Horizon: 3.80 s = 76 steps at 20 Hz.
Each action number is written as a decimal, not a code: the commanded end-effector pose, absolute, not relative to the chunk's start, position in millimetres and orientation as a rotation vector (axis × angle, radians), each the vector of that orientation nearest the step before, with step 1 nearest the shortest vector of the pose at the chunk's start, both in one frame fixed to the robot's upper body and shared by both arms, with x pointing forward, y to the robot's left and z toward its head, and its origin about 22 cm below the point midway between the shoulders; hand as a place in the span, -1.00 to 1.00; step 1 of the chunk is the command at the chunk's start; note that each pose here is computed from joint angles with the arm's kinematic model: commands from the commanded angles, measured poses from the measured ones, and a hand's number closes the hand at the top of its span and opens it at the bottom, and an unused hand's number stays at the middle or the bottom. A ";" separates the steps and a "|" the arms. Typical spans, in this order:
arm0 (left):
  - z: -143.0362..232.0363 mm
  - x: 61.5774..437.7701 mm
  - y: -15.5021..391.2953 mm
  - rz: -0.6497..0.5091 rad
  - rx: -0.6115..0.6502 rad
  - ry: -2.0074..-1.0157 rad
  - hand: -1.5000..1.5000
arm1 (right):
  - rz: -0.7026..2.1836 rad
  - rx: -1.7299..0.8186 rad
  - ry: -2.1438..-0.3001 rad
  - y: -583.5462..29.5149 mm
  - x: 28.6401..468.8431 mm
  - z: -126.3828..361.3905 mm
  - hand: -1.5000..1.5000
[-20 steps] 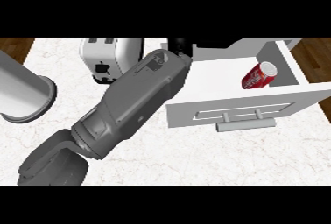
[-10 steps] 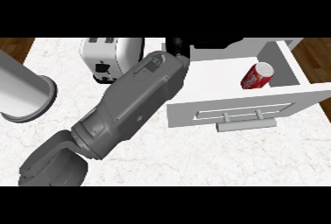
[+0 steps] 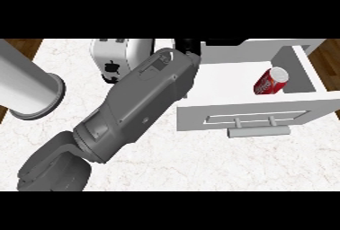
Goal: Pick up the can, place it into the drawer and close the drawer
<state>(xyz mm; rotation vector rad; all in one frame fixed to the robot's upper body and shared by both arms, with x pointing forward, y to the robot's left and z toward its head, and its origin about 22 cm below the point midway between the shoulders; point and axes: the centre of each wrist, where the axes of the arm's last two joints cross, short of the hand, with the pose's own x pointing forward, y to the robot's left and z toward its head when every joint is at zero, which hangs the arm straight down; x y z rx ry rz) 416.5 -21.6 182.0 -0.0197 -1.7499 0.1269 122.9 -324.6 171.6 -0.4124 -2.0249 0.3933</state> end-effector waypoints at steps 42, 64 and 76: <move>197.1 407.1 70.7 0.174 0.048 -1.705 -1.00 | 1.168 -1.151 -1.635 -198.2 393.4 29.1 -1.00; 211.8 392.8 115.9 0.143 0.022 -1.722 -1.00 | 1.013 -1.401 -1.684 -205.0 451.8 69.4 -1.00; 225.9 384.0 113.2 0.151 0.015 -1.736 -1.00 | 1.002 -1.412 -1.653 -209.3 471.8 123.0 -1.00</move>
